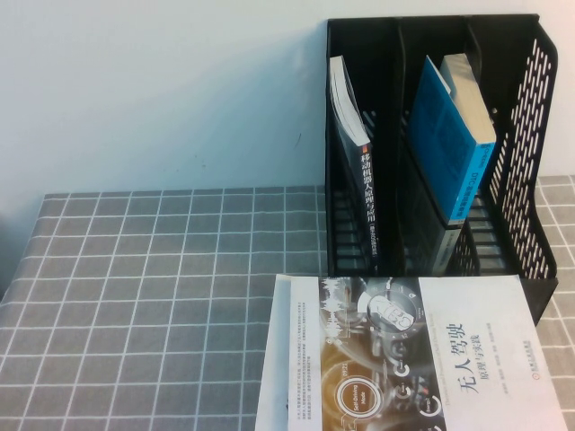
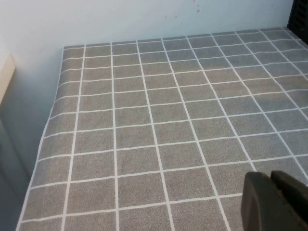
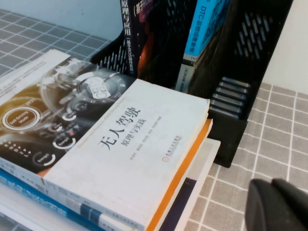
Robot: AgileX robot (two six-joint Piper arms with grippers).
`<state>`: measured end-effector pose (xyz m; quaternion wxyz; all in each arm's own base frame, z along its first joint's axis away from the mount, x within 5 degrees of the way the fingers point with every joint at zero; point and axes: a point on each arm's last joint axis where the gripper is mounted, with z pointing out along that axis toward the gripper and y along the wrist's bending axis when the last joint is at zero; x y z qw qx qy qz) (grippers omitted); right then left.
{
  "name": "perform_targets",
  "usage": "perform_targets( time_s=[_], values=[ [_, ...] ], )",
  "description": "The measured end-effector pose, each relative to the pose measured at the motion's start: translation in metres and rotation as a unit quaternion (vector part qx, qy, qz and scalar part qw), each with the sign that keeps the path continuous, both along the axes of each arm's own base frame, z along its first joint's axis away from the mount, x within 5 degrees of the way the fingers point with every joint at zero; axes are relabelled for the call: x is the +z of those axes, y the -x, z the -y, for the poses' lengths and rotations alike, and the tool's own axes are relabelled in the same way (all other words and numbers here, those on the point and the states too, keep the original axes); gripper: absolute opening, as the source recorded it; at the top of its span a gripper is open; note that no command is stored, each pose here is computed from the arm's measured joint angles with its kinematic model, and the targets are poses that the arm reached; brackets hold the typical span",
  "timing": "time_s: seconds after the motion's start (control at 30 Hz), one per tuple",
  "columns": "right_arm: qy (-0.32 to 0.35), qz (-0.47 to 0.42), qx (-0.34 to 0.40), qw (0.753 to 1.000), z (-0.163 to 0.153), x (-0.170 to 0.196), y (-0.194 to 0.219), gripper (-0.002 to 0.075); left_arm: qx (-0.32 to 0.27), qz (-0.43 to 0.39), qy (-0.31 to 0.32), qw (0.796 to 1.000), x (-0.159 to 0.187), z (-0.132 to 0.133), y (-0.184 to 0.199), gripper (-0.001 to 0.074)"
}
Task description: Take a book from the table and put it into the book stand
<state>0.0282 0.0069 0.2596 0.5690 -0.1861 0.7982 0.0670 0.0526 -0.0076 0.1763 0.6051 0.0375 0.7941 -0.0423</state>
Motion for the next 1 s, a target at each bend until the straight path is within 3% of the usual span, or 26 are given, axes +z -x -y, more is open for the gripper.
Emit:
perform_targets(
  time_s=[0.47, 0.57, 0.77, 1.0],
  values=[
    [0.001, 0.004, -0.004, 1.000, 0.001, -0.001, 0.000, -0.0003, 0.000, 0.000, 0.000, 1.000, 0.000, 0.000, 0.000, 0.0001],
    [0.017, 0.023, -0.056, 0.998, 0.007, -0.005, -0.001, -0.0003, 0.000, 0.000, 0.000, 1.000, 0.000, 0.000, 0.000, 0.0001],
    [-0.025, 0.059, -0.177, 0.982, 0.012, -0.030, -0.012, -0.0003, 0.000, 0.000, -0.001, 1.000, 0.000, 0.000, 0.000, 0.0001],
    [-0.013, 0.072, -0.212, 0.975, 0.013, -0.074, -0.025, -0.0003, 0.000, -0.001, -0.002, 1.000, 0.000, 0.000, 0.000, 0.0001]
  ],
)
